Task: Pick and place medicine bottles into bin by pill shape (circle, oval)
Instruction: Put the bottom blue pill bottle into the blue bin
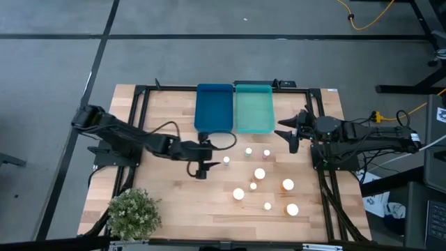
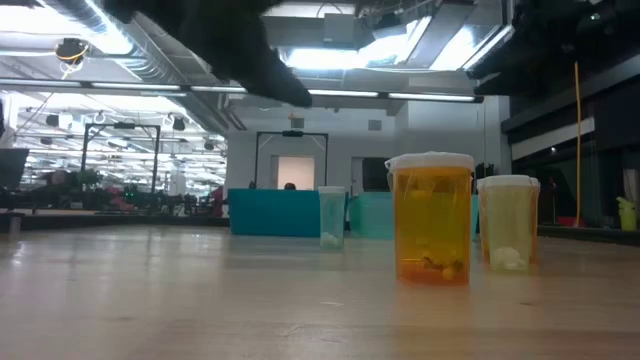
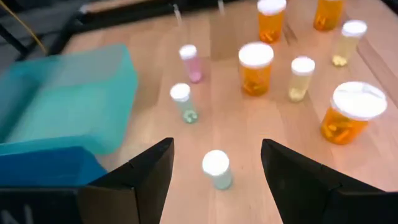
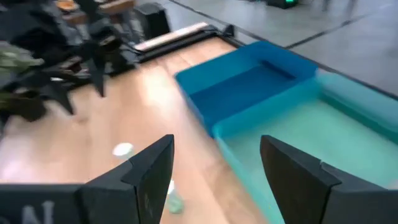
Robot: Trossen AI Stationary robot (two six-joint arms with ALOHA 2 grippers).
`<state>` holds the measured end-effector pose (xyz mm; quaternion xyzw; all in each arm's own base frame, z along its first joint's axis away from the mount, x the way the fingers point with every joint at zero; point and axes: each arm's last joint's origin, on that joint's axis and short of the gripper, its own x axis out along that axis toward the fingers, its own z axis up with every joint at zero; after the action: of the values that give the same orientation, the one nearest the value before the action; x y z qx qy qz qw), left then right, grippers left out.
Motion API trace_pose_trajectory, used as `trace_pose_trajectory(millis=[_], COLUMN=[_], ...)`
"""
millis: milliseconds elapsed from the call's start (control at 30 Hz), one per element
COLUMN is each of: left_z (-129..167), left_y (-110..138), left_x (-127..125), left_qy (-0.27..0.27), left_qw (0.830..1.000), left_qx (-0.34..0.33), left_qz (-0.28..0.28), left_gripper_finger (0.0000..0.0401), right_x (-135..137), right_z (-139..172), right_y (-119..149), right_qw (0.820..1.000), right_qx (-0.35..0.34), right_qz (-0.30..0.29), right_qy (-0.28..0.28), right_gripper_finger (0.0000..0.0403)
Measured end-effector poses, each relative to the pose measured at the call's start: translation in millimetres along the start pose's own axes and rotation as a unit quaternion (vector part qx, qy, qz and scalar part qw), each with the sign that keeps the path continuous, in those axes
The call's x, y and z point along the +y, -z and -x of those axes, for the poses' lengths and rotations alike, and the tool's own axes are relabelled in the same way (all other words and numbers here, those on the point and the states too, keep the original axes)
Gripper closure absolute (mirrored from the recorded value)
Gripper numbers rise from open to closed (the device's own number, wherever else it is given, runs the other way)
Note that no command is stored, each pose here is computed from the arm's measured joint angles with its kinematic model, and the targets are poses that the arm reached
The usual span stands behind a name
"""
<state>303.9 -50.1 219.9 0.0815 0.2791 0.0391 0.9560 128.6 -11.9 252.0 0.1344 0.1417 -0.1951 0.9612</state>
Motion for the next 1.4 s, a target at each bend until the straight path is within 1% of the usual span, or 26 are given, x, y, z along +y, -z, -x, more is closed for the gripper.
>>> trace_pose_trajectory(millis=[100, 233, 367, 633, 767, 867, 967, 1400], left_z=[-12, -25, -37, -57, -68, -75, -81, -82], left_y=[2, 10, 22, 43, 53, 56, 54, 44], left_x=[4, 5, -1, -12, -13, -11, -10, -10], left_qy=[0.017, 0.034, 0.034, 0.008, -0.024, -0.033, -0.016, -0.018], left_qw=[1.000, 0.997, 0.995, 0.993, 0.991, 0.992, 0.994, 0.997], left_qx=[0.017, 0.045, 0.076, 0.115, 0.128, 0.117, 0.095, 0.045], left_qz=[0.010, 0.056, 0.048, 0.031, 0.034, 0.041, 0.053, 0.066], left_gripper_finger=[0.0167, 0.0167, 0.0167, 0.0167, 0.0167, 0.0167, 0.0167, 0.0167], right_x=[-2, -2, -2, -3, -3, -3, -3, -3], right_z=[0, 1, 3, 5, 5, 5, 5, 5], right_y=[1, 1, 1, 0, 1, 1, 1, 1], right_qw=[1.000, 1.000, 1.000, 1.000, 1.000, 1.000, 1.000, 1.000], right_qx=[0.002, 0.001, -0.004, -0.006, -0.006, -0.006, -0.006, -0.006], right_qz=[0.003, 0.001, 0.000, -0.002, -0.002, -0.002, -0.002, -0.002], right_qy=[0.022, 0.022, 0.020, 0.019, 0.019, 0.019, 0.019, 0.019], right_gripper_finger=[0.0163, 0.0163, 0.0163, 0.0163, 0.0163, 0.0163, 0.0163, 0.0163])
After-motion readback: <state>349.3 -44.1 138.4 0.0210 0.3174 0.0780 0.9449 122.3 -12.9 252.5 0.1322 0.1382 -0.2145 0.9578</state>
